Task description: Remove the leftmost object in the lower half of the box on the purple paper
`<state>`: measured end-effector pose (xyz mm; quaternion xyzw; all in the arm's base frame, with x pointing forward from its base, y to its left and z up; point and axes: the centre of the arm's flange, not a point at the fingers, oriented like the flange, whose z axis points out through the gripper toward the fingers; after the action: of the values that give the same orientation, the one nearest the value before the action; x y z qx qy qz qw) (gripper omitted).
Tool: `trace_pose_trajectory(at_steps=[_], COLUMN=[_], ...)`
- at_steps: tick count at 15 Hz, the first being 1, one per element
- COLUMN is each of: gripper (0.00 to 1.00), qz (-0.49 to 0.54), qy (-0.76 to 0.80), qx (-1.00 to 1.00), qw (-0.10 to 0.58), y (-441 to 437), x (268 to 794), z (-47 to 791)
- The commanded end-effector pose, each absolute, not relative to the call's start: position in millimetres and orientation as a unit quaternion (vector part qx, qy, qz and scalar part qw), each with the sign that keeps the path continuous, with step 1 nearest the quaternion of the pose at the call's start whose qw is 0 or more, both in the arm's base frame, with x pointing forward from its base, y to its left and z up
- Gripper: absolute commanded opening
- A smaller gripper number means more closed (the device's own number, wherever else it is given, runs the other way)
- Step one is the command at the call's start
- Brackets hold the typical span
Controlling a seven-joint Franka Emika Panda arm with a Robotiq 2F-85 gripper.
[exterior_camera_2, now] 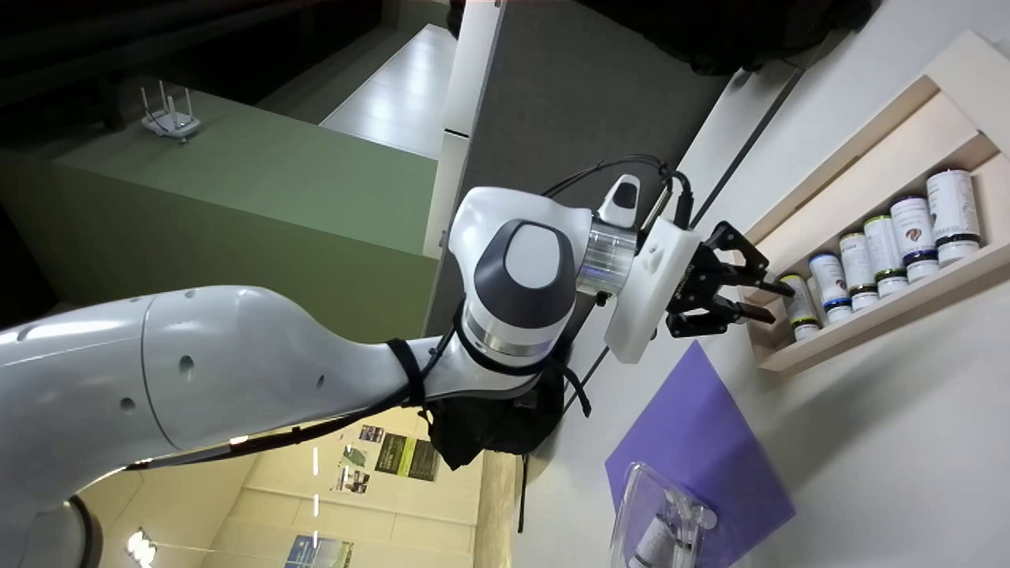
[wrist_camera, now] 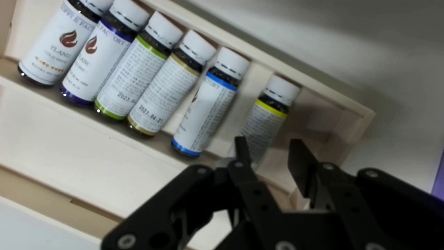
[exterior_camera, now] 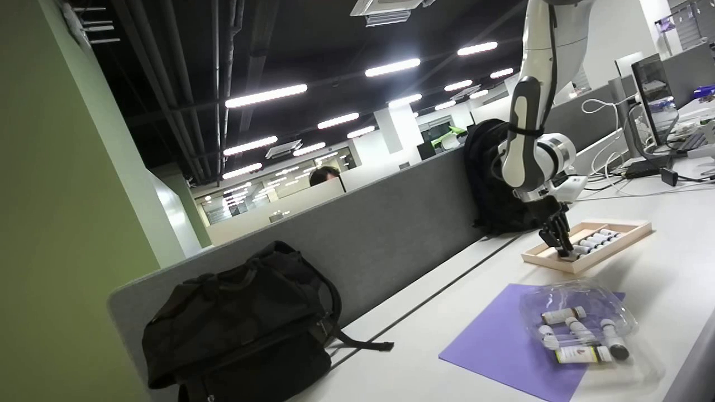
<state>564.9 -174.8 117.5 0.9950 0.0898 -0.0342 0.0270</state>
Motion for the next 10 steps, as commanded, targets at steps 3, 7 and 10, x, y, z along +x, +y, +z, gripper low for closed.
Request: trace_pose_trajectory(at_steps=[3,7,10], gripper=[0.87,1.0,0.75], qz=[-0.027,-0.022,-0.02], qy=[0.087,0.087,0.088], qx=[0.996,0.996,0.996], qw=[0.026,0.021,0.021], y=[-184.0,-186.6,-187.3], x=[569.1,569.1,568.8], z=[108.0,95.8,94.4])
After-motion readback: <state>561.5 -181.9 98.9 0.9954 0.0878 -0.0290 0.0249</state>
